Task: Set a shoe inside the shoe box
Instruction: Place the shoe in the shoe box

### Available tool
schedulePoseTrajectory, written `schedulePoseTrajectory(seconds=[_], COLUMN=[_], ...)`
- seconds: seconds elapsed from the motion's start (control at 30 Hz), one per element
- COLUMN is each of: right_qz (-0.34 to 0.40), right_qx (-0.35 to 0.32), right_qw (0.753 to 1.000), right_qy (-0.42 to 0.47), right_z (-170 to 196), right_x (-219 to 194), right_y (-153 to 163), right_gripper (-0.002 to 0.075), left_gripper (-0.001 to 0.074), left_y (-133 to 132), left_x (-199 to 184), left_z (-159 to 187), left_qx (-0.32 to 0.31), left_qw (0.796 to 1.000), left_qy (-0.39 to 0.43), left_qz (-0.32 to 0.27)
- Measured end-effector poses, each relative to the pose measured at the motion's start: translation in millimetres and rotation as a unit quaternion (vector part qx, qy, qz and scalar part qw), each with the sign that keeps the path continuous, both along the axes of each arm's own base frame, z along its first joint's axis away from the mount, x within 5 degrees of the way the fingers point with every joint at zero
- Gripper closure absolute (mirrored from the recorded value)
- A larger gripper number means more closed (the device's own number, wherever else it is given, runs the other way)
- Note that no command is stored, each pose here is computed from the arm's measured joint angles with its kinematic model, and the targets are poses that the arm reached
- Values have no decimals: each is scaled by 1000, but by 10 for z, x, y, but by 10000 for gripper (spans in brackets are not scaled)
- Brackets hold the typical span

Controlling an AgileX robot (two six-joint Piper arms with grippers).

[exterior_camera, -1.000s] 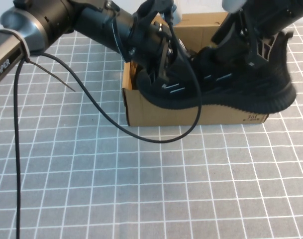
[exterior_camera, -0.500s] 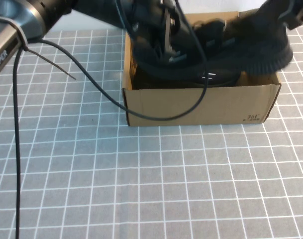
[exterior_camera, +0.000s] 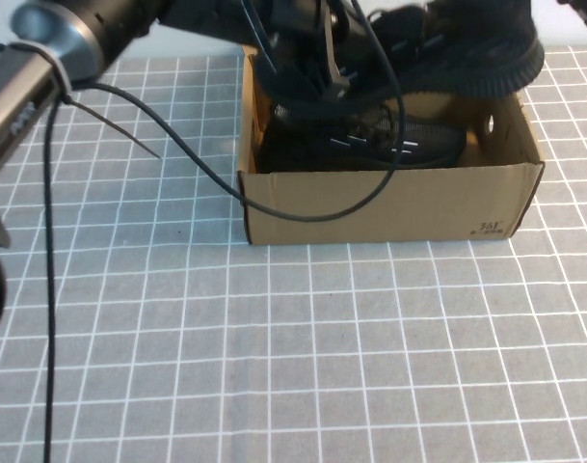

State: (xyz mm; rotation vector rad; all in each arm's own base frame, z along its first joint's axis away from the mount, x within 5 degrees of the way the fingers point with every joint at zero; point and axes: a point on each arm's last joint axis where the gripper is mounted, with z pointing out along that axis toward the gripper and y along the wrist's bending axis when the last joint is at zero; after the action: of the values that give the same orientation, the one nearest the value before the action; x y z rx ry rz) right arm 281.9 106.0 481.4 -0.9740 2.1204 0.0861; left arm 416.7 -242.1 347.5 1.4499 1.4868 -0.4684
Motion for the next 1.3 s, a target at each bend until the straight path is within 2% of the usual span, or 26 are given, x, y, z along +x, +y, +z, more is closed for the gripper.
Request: schedulePoseTrajectory(seconds=[0.23,0.6,1.1,1.3], right_qz=[-15,-18,-18,-11], right_qx=[18,19,18,11], right_qw=[1000,1000,1000,1000], right_qy=[-5,-2,-2,-6], right_z=[78,75,75,75], right_x=[-90,-92,-92,-92], right_y=[-31,-32,-33,-33], right_gripper=[741,742,742,742], left_gripper=[706,706,706,706], left_y=[-62,-121,-223,-229], left_x=[163,217,164,165], left_z=[-344,-601,-719,-736], left_qx=[11,37,51,42], left_qw=[1000,999,996,994], left_qy=[23,39,70,103], left_qz=[13,4,-4,19])
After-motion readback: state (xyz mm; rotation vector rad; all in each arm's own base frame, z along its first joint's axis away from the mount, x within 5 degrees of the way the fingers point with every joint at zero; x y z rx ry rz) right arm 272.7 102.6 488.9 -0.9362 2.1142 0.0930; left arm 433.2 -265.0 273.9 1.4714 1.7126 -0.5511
